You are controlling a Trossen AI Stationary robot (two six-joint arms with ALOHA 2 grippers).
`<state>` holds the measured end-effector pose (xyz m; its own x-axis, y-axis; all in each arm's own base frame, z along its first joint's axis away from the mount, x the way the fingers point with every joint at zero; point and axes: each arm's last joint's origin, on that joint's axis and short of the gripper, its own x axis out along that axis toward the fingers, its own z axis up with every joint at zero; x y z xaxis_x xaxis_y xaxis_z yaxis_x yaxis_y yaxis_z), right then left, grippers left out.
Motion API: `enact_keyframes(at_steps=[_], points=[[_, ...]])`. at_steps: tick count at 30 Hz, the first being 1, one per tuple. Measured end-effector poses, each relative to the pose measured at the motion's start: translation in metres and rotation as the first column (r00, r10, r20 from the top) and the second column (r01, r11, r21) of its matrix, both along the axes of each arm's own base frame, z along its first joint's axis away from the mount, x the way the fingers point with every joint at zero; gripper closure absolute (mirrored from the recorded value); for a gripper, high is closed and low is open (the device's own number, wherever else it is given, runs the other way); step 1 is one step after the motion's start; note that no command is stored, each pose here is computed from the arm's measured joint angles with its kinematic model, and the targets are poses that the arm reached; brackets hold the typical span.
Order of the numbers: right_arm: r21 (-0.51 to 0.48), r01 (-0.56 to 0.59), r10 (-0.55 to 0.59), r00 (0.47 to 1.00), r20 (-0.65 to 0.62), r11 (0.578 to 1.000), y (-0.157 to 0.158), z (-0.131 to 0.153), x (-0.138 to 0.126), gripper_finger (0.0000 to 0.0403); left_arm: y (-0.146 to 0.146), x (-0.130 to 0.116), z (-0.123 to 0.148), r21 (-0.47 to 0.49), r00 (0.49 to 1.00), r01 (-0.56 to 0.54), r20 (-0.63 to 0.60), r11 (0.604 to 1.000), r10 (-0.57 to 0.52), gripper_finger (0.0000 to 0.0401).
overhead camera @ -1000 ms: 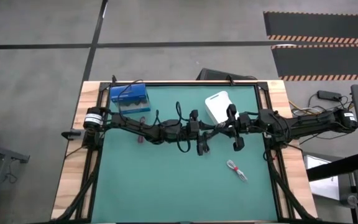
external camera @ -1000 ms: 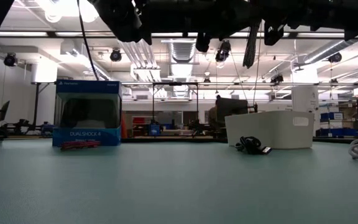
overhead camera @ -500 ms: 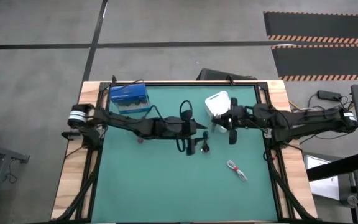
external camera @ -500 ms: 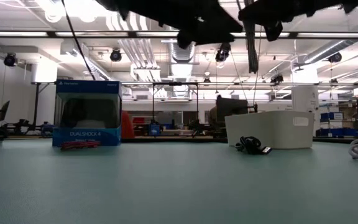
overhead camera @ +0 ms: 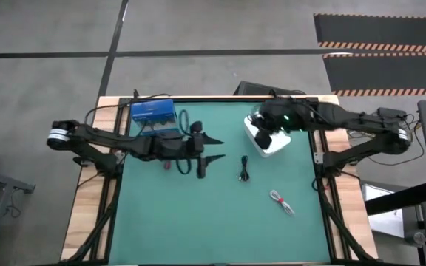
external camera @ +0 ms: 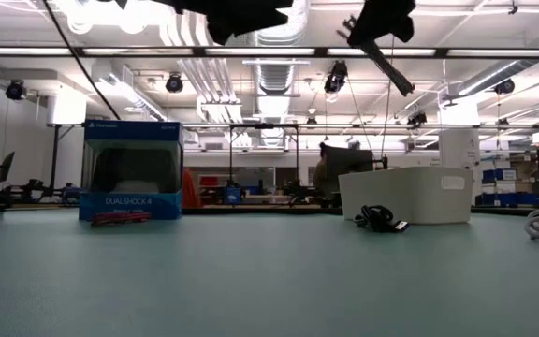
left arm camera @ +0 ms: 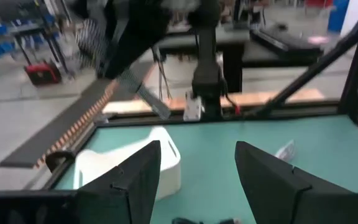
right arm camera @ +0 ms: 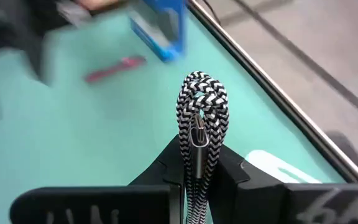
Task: Pick and place USB-C Cables
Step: Put the black and white charger cable into the white container
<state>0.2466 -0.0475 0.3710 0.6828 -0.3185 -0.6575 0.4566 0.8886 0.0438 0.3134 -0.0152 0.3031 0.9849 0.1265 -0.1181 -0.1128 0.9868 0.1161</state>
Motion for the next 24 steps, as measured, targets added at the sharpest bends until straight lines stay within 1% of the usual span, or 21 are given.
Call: enact_keyframes(at_steps=[3, 7, 10, 13, 18, 21, 24], points=[[0.046, 0.06, -0.055, 0.993, -0.106, 0.997, -0.02, 0.002, 0.012, 0.0376, 0.001, -0.013, 0.0, -0.003, 0.998, -0.001, 0.056, 1.0, 0.001, 0.0209], [0.193, 0.083, -0.045, 0.98, -0.193, 0.978, -0.05, -0.005, 0.027, 0.0376, 0.002, -0.028, 0.002, -0.006, 0.994, -0.009, 0.106, 1.0, 0.009, 0.0209], [0.321, 0.106, -0.024, 0.969, -0.247, 0.941, -0.073, -0.019, 0.034, 0.0376, 0.003, -0.036, 0.001, -0.009, 0.991, -0.012, 0.131, 1.0, 0.013, 0.0209], [0.424, 0.176, -0.036, 0.948, -0.317, 0.888, -0.094, -0.036, 0.035, 0.0376, 0.003, -0.041, 0.001, -0.011, 0.989, -0.015, 0.149, 1.0, 0.017, 0.0209], [0.466, 0.348, -0.102, 0.874, -0.475, 0.813, -0.122, -0.062, 0.028, 0.0376, 0.004, -0.043, 0.003, -0.013, 0.987, -0.017, 0.158, 1.0, 0.019, 0.0209], [0.477, 0.424, -0.144, 0.843, -0.518, 0.77, -0.136, -0.074, 0.025, 0.0376, 0.004, -0.043, 0.003, -0.013, 0.988, -0.017, 0.156, 1.0, 0.018, 0.0209], [0.481, 0.47, -0.167, 0.821, -0.545, 0.74, -0.146, -0.084, 0.026, 0.0376, 0.004, -0.043, 0.003, -0.014, 0.988, -0.017, 0.151, 1.0, 0.018, 0.0209]])
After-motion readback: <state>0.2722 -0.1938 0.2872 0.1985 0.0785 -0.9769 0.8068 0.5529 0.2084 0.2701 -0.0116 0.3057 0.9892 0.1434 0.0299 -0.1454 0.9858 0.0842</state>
